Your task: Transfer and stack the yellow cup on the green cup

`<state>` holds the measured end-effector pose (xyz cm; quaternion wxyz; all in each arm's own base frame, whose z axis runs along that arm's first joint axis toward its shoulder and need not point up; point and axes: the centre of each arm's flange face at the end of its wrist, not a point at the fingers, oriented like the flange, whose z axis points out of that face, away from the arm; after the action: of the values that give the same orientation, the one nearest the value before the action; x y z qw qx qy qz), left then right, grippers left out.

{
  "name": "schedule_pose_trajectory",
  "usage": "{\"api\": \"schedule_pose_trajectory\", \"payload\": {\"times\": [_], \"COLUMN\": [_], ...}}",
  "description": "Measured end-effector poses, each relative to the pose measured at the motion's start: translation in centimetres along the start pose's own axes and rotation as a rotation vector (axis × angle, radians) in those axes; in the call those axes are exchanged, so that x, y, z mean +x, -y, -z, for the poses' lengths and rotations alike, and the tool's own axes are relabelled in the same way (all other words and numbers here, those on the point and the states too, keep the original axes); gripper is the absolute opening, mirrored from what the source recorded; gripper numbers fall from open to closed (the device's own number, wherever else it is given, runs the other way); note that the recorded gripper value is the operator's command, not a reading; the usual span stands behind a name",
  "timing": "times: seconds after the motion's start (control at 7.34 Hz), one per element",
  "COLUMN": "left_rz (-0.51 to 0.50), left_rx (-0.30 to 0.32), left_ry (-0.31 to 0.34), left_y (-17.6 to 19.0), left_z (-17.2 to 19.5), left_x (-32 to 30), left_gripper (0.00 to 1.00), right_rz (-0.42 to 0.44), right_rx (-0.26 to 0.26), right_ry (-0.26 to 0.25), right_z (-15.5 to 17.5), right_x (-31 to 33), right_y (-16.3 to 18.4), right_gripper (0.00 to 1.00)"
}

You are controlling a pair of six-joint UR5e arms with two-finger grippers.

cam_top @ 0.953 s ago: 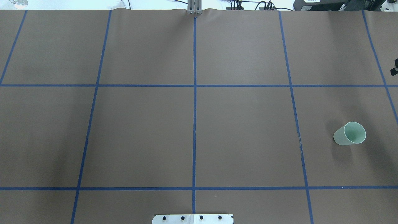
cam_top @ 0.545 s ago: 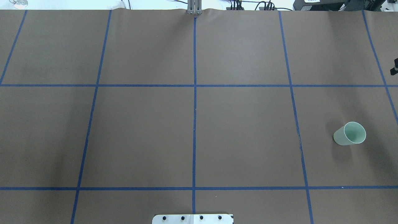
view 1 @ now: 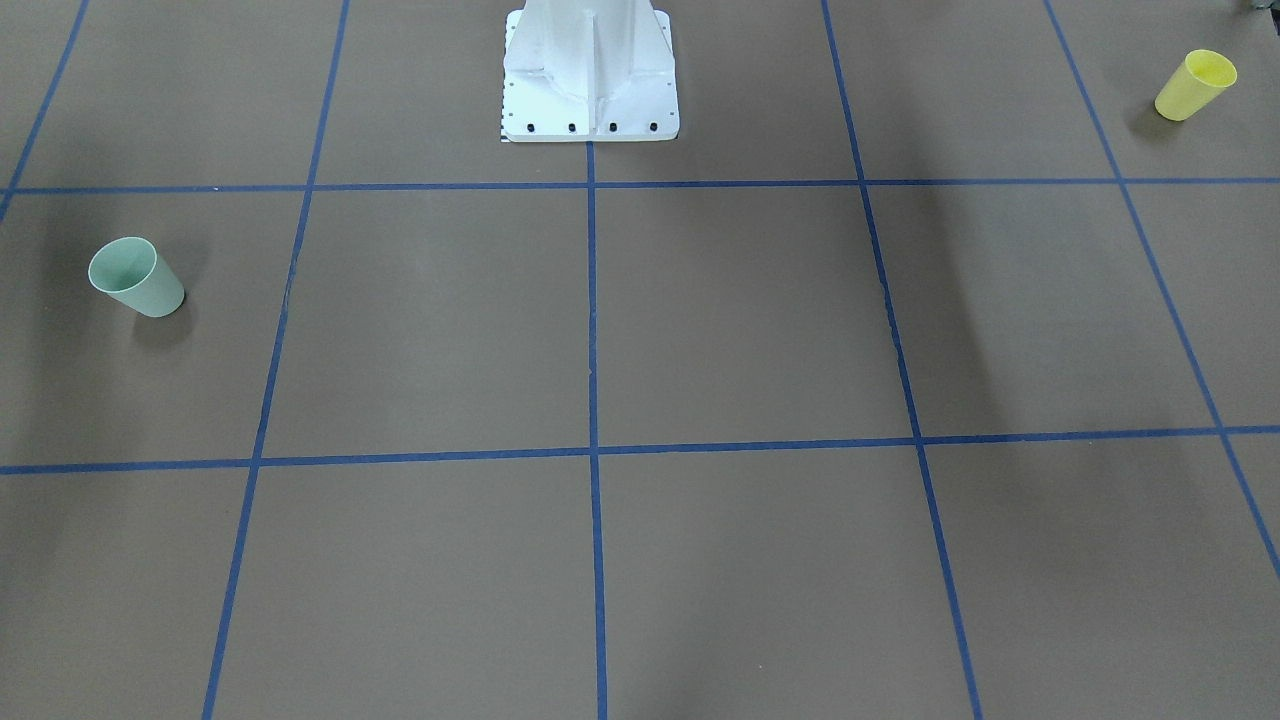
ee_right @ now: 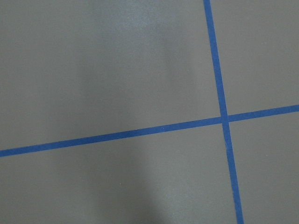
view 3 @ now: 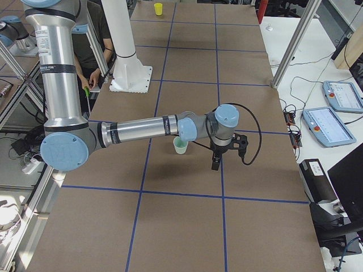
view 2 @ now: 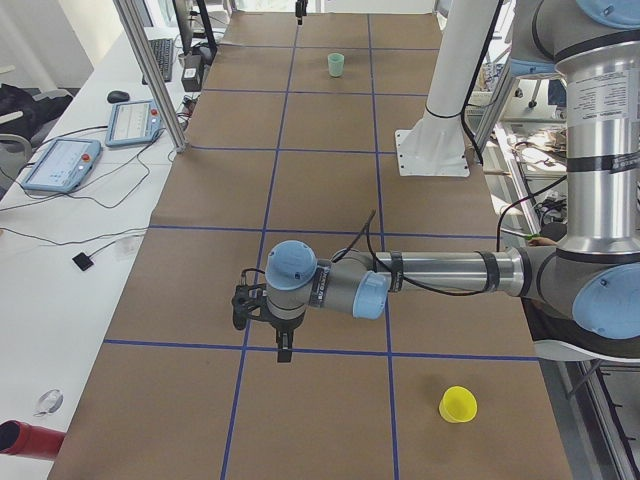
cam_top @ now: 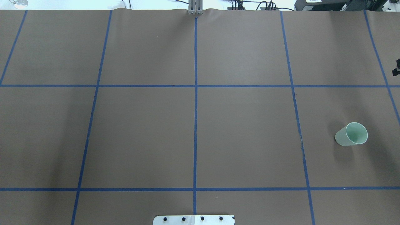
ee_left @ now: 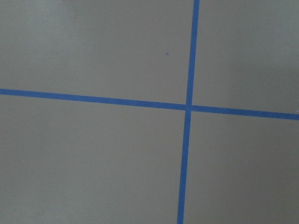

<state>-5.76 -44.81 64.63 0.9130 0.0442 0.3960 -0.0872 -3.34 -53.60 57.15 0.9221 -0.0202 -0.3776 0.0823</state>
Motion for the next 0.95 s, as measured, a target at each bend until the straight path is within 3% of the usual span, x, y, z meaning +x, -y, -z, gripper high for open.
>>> {"api": "schedule_pose_trajectory", "payload": {"times": [0.54,0.68,0.95], "left_rz": [0.401,0.540,0.734], "left_rx": [-0.020,-0.008,0.076], "left_ry": [-0.028,0.013,0.116], "left_y": [-4.1,-4.7,-7.6], "left_z": [-5.1,-6.9,-9.2], "left_x": [3.8,5.4,7.4], "left_gripper": [1.00,1.00,1.00], "right_rz": [0.000,0.003,0.016], "right_rx": [-0.005,-0.005,-0.002], "right_ry": [0.003,0.004,0.009], "right_z": [-0.2,-0.1,-0.2], "right_x": [-0.1,-0.2,-0.6], "right_y": [-0.1,-0.1,-0.1], "right_gripper": [1.00,1.00,1.00]}}
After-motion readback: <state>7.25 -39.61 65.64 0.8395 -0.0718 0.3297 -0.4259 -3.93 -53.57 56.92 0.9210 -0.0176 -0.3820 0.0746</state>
